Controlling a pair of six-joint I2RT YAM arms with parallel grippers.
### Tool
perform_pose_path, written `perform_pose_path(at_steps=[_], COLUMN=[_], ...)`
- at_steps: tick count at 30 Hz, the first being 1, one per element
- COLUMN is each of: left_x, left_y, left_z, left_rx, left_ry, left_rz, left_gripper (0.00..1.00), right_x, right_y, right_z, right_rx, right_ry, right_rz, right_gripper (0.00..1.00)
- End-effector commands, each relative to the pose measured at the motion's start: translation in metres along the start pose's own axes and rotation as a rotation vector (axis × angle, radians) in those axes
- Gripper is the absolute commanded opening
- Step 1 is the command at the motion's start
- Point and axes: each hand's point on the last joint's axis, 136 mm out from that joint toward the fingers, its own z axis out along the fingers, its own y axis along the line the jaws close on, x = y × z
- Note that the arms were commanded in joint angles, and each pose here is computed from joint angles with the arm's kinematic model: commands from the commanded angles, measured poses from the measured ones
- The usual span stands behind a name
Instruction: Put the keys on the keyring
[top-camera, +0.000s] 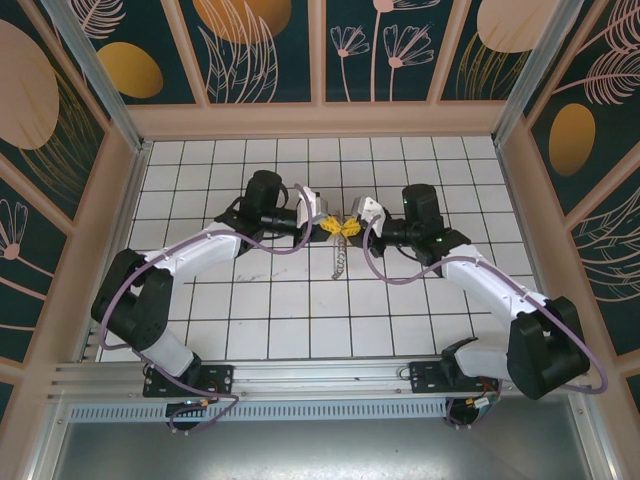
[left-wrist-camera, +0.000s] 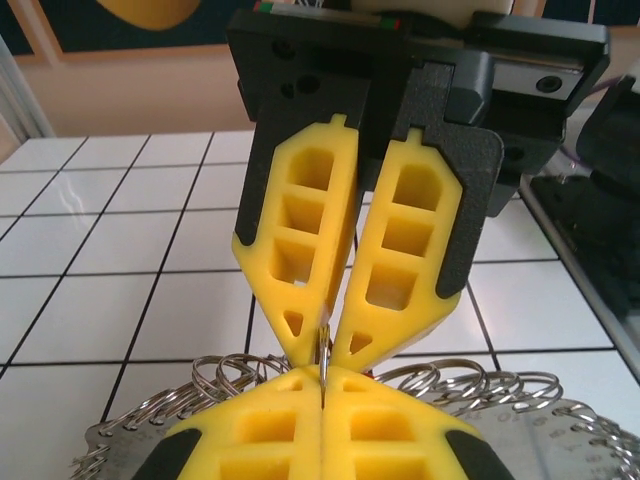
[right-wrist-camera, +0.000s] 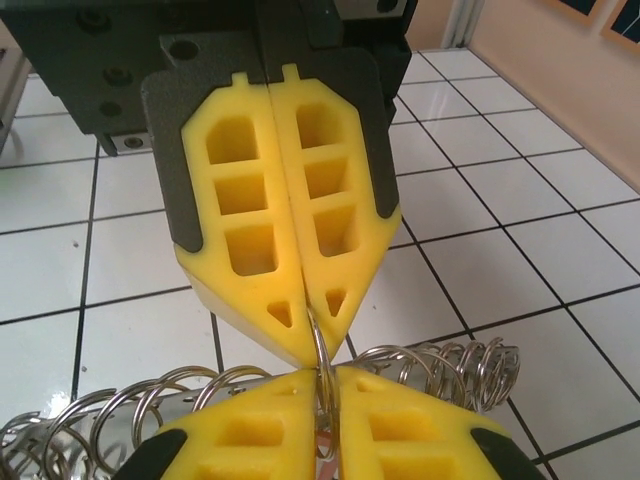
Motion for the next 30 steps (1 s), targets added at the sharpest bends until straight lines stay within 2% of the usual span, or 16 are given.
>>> perform_pose_path(at_steps=[1, 3, 8, 11, 14, 19, 30], left_x=[-0.045, -0.047, -0.045, -0.036, -0.022, -0.005, 0.002], left_y=[-0.025, -0.025, -0.022, -0.017, -0.012, -0.007, 0.002], left_z=[-0.007, -0.008, -0.007, -0.006, -0.004, -0.004, -0.001], left_rx=[0.119, 0.118, 0.104, 0.073, 0.048, 0.027, 0.007], left_ry=[-0.149, -0.157, -0.146, -0.09, -0.002, 0.093, 0.147], left_rz=[0.09, 0.095, 0.081, 0.073, 0.062, 0.047, 0.039], left_gripper=[0.0, 0.0, 0.0, 0.0, 0.1, 0.2, 0.22], right_x=[-0.016, -0.018, -0.019, -0.016, -0.012, -0.01, -0.009], right_y=[-0.002, -0.003, -0.004, -0.007, -0.009, -0.011, -0.01], right_z=[-0.007, -0.009, -0.011, -0.011, -0.009, -0.004, 0.006], right_rx=[0.005, 0.01, 0.024, 0.04, 0.056, 0.067, 0.061], right_ry=[-0.073, -0.081, -0.083, -0.059, -0.014, 0.032, 0.075], right_rz=[-0.036, -0.038, -0.04, -0.041, -0.055, -0.065, -0.085], right_gripper=[0.13, 0.11, 0.0, 0.0, 0.0, 0.0, 0.0])
